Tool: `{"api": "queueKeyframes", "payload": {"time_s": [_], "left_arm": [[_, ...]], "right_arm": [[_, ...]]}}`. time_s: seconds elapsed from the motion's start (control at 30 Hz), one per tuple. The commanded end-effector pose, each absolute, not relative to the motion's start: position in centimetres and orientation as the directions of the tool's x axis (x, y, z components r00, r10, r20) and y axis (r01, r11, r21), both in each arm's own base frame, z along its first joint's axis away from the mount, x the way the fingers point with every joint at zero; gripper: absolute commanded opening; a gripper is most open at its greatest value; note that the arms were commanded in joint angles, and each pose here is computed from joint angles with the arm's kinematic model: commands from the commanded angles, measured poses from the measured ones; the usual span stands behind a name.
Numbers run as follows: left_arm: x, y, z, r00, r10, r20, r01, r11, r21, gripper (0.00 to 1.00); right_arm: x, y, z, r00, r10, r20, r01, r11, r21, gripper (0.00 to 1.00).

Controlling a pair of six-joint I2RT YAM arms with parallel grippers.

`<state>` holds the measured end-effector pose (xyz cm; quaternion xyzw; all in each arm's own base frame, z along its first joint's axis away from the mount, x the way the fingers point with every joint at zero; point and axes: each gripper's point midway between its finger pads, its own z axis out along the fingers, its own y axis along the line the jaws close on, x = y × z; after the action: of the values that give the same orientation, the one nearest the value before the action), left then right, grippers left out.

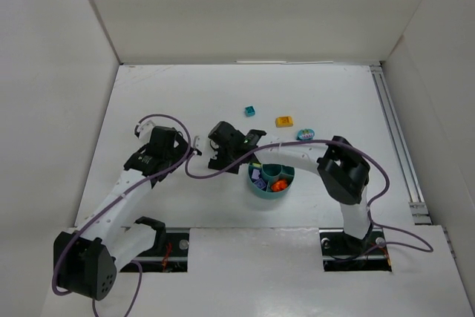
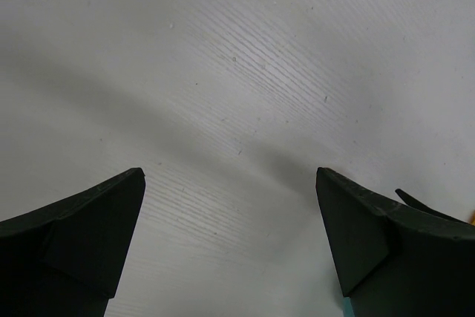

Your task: Sort the legos into containers by color

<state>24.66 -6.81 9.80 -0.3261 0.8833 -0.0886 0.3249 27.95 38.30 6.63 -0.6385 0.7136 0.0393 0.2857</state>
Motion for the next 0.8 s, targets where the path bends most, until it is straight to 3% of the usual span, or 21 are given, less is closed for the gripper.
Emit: {"api": "queueKeyframes", "payload": {"time_s": [0.0, 0.77], "left_arm": [[25.1, -8.4, 11.0, -0.586, -0.636, -0.502, -0.461, 0.771, -0.439, 1.0], [25.3, -7.4, 11.0, -0.531, -0.676, -0.51, -0.526, 0.735, -0.427, 1.0]], "right_arm": [[28.0, 38.4, 5.6, -0.057, -0.899, -0.435, -0.928, 0.208, -0.309, 0.62], [28.5, 38.0, 3.5, -0.128, -0.859, -0.496, -0.922, 0.287, -0.259, 0.57]]}}
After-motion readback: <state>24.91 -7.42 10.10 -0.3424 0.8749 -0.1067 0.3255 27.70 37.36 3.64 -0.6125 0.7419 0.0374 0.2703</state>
